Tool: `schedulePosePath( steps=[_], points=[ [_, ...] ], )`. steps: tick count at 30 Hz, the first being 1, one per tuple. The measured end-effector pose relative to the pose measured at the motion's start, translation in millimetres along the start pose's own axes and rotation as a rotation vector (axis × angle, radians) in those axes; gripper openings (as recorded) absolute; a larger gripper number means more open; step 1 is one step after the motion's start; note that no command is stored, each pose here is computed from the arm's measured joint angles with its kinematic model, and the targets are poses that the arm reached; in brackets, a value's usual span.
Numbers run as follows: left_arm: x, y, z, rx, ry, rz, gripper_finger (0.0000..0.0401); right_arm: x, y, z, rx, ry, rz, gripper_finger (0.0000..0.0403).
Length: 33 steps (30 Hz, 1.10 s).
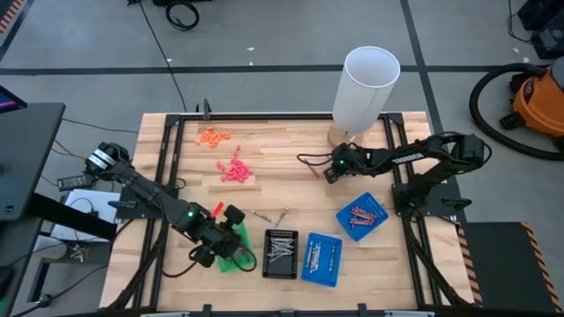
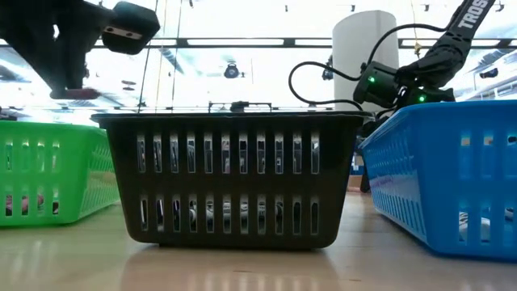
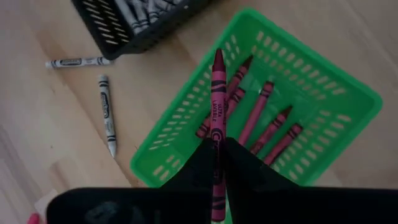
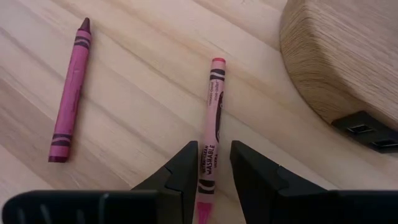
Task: Sort crayons
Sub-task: Put the red crayon into the green basket, then put the pink crayon into the right blue basket
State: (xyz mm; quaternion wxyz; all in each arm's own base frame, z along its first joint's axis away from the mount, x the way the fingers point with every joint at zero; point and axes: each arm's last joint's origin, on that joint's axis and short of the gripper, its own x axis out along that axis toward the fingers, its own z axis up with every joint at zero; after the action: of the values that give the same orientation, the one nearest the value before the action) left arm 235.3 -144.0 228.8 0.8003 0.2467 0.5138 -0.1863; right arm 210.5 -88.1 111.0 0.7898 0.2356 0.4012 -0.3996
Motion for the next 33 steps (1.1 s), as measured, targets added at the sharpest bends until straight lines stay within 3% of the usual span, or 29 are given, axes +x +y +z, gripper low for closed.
schedulePosePath(
  steps=[10, 17, 28, 33],
  points=[
    [22.7, -8.4, -17.4, 0.221, 0.008, -0.006, 0.0021, -0.4, 1.9, -1.3, -0.017, -0.004, 0.002, 0.0106],
    [30.9, -10.6, -25.7, 0.24, 0.022, -0.009, 0.0026, -0.3, 2.1, -1.2, -0.023, -0.004, 0.006, 0.0093],
    [26.4, -9.4, -17.4, 0.227, -0.023, 0.002, 0.0132, -0.4, 2.8, -1.3, -0.028, -0.002, 0.018, 0.0086],
    [9.5, -6.1, -3.1, 0.214, -0.036, 0.05, 0.0152, -0.4, 3.0, -1.1, -0.033, -0.002, 0.023, 0.0074]
  ],
)
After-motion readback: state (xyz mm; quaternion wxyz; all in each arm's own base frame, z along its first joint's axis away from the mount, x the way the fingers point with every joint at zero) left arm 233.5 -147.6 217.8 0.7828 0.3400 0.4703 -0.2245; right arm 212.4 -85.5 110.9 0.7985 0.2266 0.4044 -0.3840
